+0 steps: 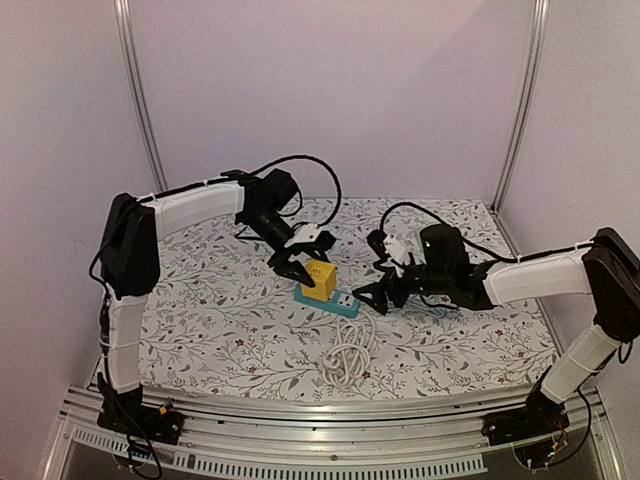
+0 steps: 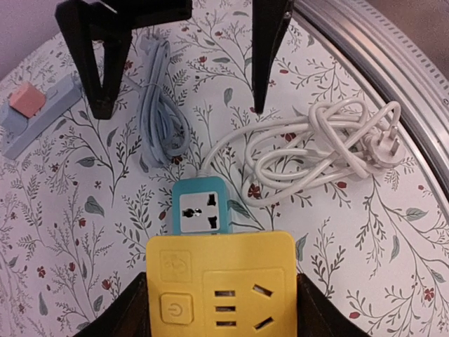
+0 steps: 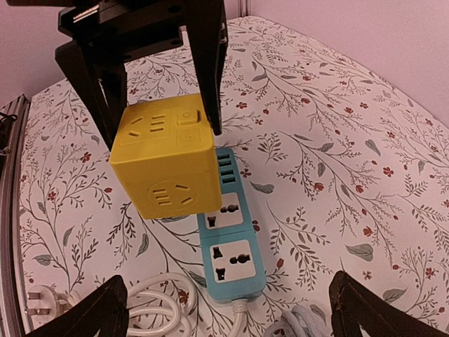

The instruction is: Insert the plug

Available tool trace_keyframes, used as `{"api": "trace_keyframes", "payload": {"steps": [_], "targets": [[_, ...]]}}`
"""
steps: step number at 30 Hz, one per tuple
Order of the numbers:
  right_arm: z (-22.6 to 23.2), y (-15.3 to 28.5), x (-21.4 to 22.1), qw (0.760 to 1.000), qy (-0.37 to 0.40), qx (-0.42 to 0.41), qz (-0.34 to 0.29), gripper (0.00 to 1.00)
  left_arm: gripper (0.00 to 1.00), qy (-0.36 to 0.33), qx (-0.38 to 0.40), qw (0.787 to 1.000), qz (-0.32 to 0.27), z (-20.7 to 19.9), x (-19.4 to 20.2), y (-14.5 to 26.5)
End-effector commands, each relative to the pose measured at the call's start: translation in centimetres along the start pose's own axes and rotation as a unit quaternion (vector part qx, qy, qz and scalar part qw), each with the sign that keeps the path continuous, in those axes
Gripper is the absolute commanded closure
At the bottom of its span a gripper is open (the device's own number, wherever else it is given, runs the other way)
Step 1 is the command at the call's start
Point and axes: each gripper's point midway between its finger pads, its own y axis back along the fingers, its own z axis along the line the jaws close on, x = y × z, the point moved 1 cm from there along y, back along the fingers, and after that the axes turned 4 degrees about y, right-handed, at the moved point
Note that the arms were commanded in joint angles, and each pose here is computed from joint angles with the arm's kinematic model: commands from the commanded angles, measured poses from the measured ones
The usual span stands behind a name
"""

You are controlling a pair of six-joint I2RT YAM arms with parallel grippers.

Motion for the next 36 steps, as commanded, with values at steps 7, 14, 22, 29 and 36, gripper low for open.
{"api": "trace_keyframes", "payload": {"steps": [7, 14, 22, 29, 36], "targets": [[-0.3, 1.5, 0.5, 0.997, -0.071, 0.026, -0.027, 0.01, 1.0, -0.001, 0.003, 1.0, -0.018, 1.6, 0.1, -1.3], [0.1, 1.7, 0.9, 0.997, -0.077, 0.017, -0.024, 0.01, 1.0, 0.002, 0.002, 1.0, -0.011, 2.4, 0.7, -2.1], [0.2, 1.7, 1.1, 0.997, -0.078, 0.016, -0.022, 0.01, 1.0, 0.007, 0.003, 1.0, 0.007, 2.4, 1.7, -2.6], [0.3, 1.7, 0.9, 0.997, -0.076, 0.011, -0.024, 0.01, 1.0, 0.007, 0.003, 1.0, 0.02, 2.8, 2.6, -3.1], [0.5, 1.9, 0.9, 0.997, -0.078, 0.007, -0.022, 0.01, 1.0, -0.023, 0.004, 0.999, 0.036, 3.2, 3.2, -3.3]]}}
